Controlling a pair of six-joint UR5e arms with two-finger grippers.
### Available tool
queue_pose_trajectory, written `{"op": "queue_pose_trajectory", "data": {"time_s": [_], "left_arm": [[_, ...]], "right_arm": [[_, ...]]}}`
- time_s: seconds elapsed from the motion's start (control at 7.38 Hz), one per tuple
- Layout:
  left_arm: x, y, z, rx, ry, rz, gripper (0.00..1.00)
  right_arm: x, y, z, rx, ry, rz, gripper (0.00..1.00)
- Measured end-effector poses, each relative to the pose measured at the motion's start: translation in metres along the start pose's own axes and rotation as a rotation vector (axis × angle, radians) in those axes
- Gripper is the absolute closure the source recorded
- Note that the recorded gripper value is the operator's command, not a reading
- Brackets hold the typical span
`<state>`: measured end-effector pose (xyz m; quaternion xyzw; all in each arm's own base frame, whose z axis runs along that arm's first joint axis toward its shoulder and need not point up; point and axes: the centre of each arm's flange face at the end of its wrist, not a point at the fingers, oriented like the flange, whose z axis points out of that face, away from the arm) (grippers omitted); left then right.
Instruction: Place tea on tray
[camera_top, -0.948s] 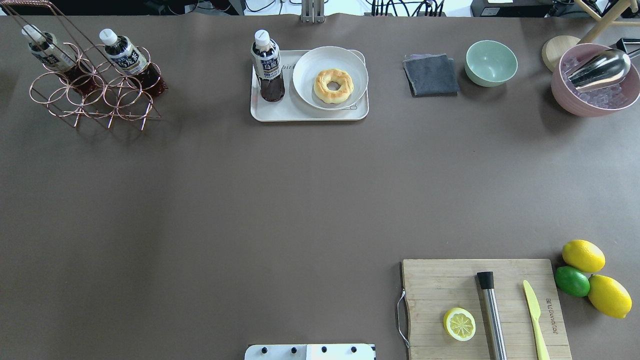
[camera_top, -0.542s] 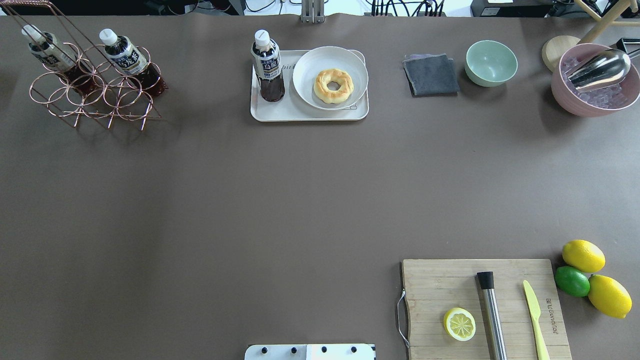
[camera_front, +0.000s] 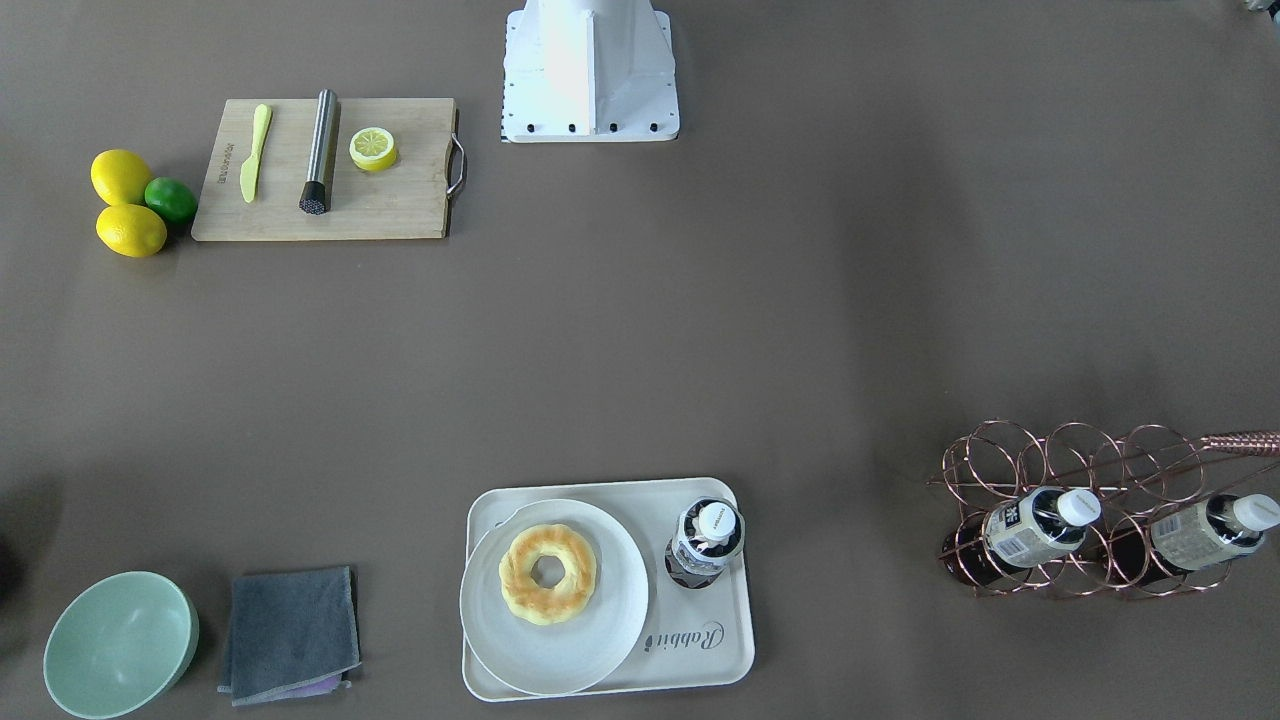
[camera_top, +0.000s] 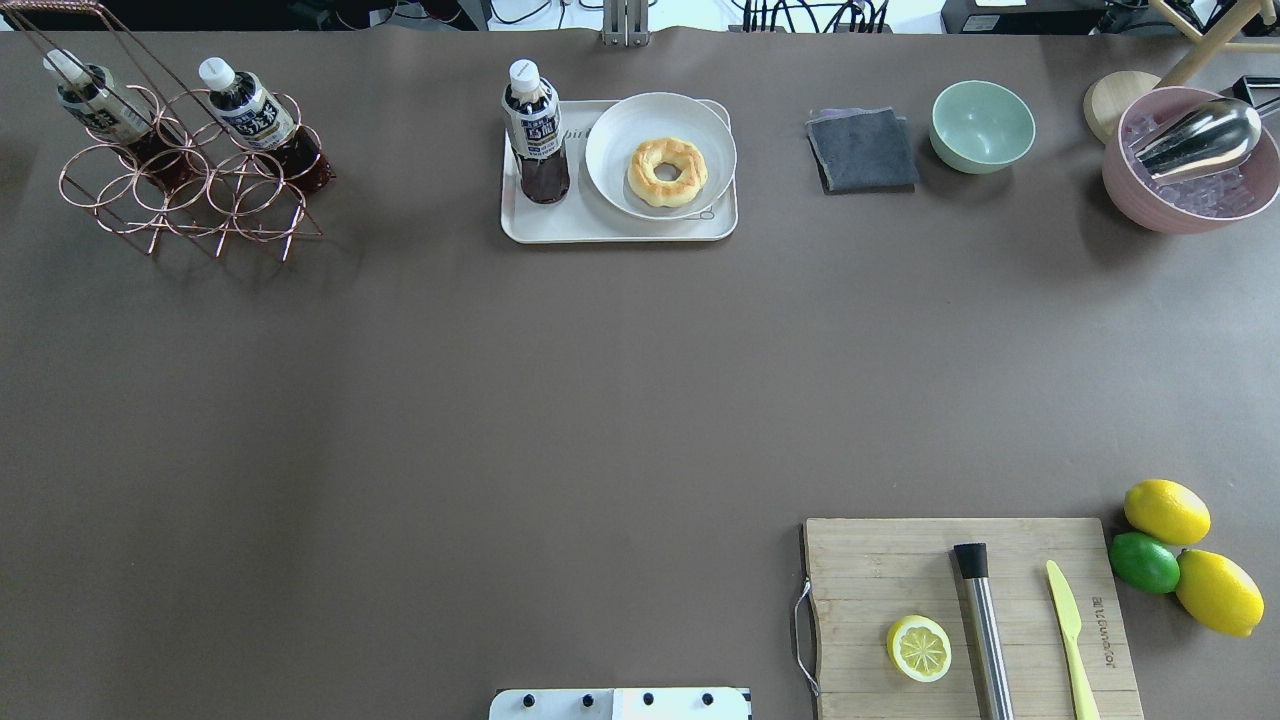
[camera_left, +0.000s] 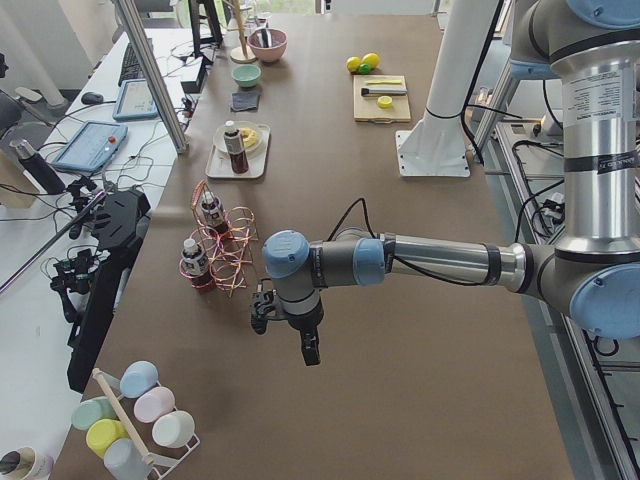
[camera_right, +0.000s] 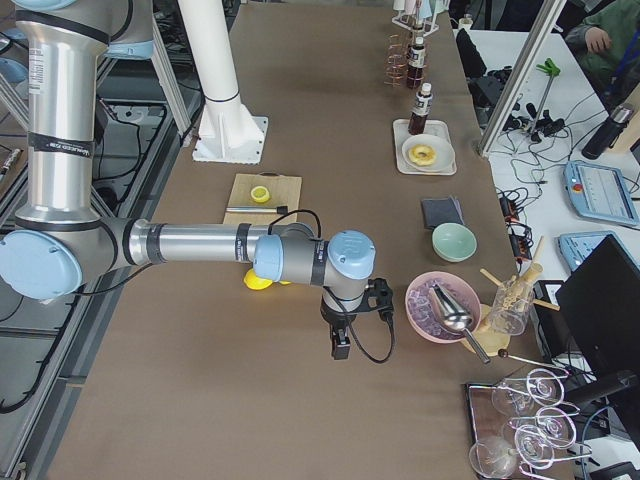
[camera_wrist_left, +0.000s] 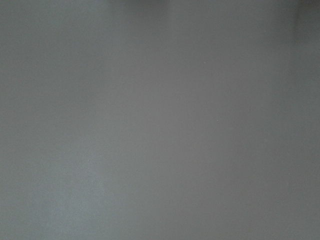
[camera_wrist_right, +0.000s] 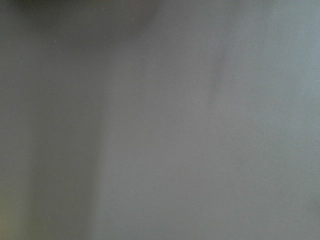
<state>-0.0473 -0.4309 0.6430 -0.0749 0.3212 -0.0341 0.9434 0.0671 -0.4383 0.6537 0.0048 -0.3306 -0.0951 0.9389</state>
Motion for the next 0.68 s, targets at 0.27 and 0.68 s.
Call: {"op": "queue_pose_trajectory", "data": {"time_s": [0.27,0.68], "left_arm": [[0.0012,-0.0008,-0.0008,0.002,0.007,0.002,0.02],[0.0029,-0.0033,-0.0029,0.007,0.007,0.003,0.02]], "right_arm": [[-0.0004,-0.0005,0.0000,0.000,0.000,-0.001,0.00],[-0.0005,-0.0006,0.0000,0.000,0.000,-0.001,0.00]]}}
